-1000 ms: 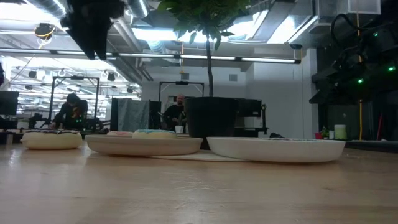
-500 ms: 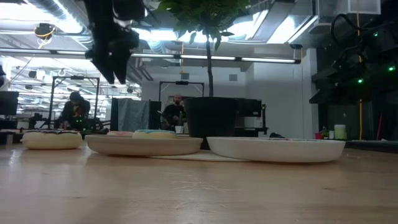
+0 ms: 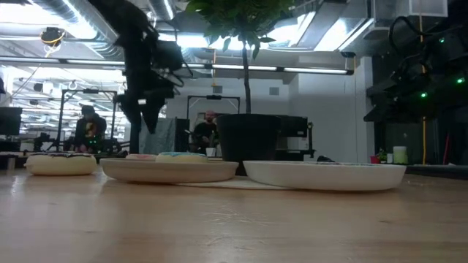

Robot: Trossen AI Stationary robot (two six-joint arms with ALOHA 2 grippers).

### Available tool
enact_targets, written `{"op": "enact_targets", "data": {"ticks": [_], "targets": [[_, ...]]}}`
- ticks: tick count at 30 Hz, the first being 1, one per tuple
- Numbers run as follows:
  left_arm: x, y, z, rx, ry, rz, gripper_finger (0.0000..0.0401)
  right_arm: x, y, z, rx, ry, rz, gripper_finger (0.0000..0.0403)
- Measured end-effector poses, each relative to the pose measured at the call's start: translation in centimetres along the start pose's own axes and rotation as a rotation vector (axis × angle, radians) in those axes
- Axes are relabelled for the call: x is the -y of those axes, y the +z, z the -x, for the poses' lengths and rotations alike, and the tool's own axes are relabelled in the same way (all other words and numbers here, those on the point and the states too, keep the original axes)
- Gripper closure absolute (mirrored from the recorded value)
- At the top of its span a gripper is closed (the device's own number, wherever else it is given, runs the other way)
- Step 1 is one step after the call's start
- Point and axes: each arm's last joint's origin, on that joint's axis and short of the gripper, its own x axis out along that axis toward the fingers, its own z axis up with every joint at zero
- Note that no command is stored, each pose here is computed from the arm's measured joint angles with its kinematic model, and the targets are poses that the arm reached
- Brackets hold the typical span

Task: Pick & Place donuts
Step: Put the large pink donut on the beige plate

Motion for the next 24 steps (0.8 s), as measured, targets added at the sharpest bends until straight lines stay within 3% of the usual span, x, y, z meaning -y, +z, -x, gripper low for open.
{"op": "enact_targets", "data": {"ticks": [13,24], "targets": [[-1.0,1.9,-5.5,-0.058,0.024,-0.026,0.0122,0.0,0.0,0.0,0.0,0.0,0.0,0.0124],[-1.2,2.3,-6.9,-0.065,-0.012,-0.025,0.0123,0.0,0.0,0.0,0.0,0.0,0.0,0.0124]]}}
